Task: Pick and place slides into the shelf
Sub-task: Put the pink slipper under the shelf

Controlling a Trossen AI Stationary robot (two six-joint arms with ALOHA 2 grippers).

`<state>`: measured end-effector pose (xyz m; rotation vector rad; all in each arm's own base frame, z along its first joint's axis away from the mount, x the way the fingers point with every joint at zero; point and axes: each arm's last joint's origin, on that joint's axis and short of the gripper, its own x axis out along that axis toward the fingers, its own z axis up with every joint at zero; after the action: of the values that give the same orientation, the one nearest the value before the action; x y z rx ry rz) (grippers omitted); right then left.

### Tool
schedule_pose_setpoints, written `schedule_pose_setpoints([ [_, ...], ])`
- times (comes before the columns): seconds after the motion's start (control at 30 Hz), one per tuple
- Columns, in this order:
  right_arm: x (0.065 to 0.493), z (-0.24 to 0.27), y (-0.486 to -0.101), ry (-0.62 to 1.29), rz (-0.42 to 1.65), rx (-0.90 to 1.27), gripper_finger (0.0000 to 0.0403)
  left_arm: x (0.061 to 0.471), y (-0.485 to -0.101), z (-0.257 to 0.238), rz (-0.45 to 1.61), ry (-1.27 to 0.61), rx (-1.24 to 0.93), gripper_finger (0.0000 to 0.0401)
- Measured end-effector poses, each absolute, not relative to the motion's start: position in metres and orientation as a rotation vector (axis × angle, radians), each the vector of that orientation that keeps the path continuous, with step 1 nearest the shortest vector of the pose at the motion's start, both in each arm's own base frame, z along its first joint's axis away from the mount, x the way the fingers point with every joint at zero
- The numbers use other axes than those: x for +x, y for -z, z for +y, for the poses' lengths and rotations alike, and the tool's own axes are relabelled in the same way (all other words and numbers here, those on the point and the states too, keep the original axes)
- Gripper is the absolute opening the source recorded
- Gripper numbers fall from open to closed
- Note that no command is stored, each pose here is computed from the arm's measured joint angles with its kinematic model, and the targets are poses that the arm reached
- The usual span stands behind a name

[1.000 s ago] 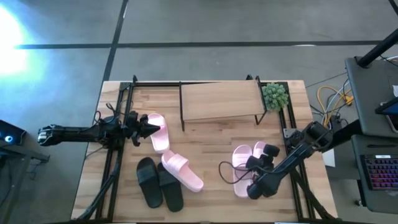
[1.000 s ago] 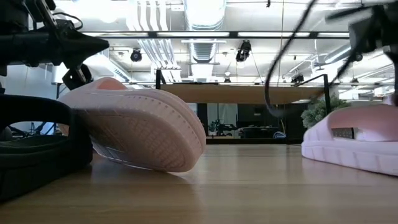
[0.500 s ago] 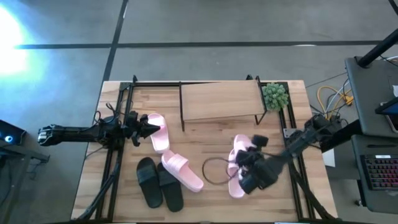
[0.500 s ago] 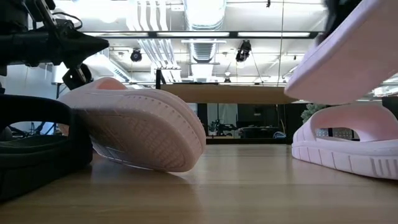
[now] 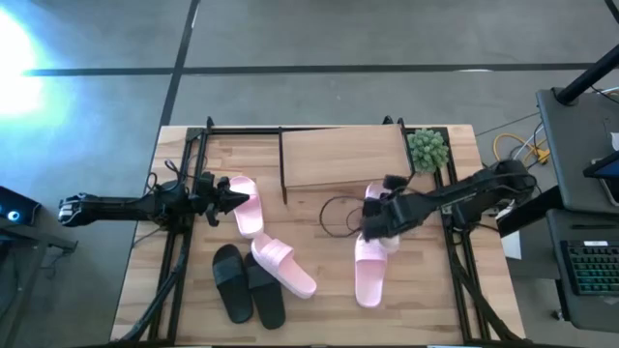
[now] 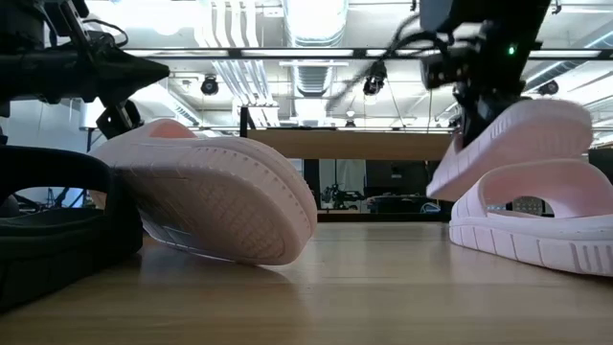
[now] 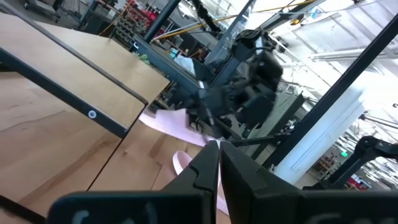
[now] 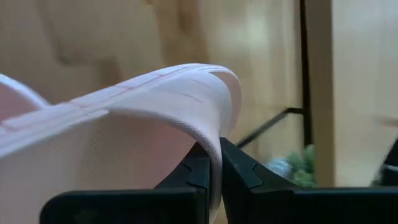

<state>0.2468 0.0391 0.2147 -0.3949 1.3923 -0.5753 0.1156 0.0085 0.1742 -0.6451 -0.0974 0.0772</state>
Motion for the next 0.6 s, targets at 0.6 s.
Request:
schedule_pose_setpoints([
  [0.6,0.245,0.012,-0.185,0.433,1.403,-0.571,0.0013,0.115,-0.175,0.010,-0.119,-0.126,-0.646,0.0002],
])
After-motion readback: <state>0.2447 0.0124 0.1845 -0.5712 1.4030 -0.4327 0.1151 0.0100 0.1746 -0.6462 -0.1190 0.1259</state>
